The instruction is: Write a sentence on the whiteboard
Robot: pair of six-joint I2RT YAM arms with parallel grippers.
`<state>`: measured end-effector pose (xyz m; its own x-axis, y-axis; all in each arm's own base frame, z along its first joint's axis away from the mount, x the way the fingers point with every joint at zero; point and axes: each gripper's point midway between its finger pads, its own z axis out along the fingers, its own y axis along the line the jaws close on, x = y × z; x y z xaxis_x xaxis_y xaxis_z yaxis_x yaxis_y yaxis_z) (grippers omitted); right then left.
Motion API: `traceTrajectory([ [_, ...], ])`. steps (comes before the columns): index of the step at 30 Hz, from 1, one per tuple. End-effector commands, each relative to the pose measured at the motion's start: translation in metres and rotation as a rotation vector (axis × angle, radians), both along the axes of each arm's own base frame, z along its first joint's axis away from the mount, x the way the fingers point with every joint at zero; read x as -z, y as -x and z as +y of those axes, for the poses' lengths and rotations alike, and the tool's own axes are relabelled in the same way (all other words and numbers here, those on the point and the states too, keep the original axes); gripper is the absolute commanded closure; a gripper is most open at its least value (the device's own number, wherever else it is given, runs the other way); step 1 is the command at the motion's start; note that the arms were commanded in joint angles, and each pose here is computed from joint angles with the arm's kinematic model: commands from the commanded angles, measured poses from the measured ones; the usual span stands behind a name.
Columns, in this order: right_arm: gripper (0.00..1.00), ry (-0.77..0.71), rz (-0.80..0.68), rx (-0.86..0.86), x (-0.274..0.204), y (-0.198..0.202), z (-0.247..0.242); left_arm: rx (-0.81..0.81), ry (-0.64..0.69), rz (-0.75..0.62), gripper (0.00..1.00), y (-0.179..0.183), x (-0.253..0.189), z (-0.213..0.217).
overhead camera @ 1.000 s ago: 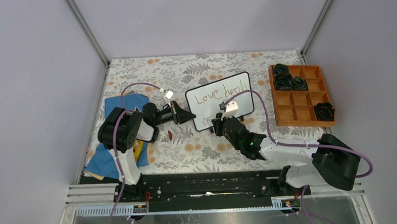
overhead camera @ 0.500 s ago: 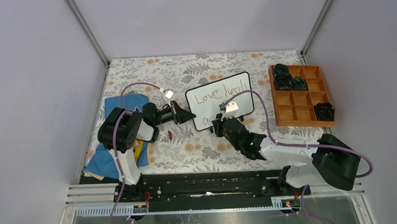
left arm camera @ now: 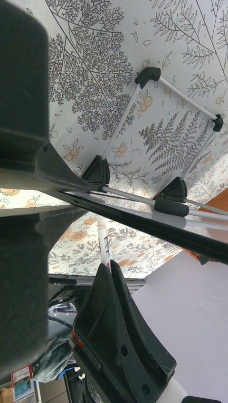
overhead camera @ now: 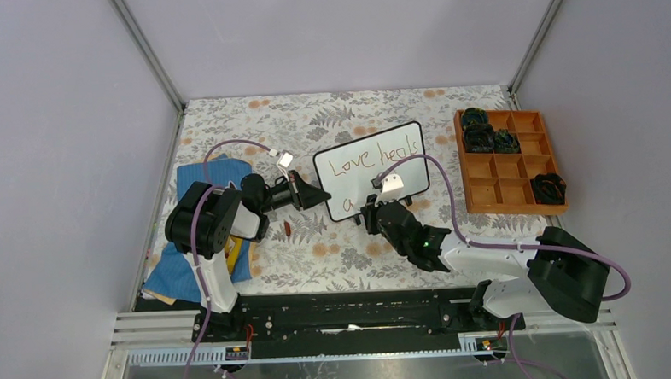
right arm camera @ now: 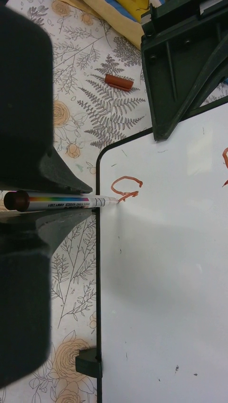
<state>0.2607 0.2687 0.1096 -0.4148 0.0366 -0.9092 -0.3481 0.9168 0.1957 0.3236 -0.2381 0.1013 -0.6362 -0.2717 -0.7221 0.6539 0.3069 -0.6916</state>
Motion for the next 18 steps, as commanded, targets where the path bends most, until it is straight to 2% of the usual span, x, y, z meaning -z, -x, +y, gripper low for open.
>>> traceTrajectory([
  [1, 1.0, -0.014, -0.011, 0.026, -0.007, -0.001, -0.006, 0.005, 0.007, -0.073, 0.8, -0.004, -0.015, -0.002],
  [11, 1.0, -0.16, -0.121, 0.021, -0.065, -0.003, -0.003, 0.004, 0.003, -0.07, 0.79, -0.005, -0.014, -0.002],
  [18, 1.0, -0.168, -0.121, 0.031, -0.068, -0.014, 0.001, 0.007, -0.001, -0.068, 0.79, -0.004, -0.013, -0.003],
])
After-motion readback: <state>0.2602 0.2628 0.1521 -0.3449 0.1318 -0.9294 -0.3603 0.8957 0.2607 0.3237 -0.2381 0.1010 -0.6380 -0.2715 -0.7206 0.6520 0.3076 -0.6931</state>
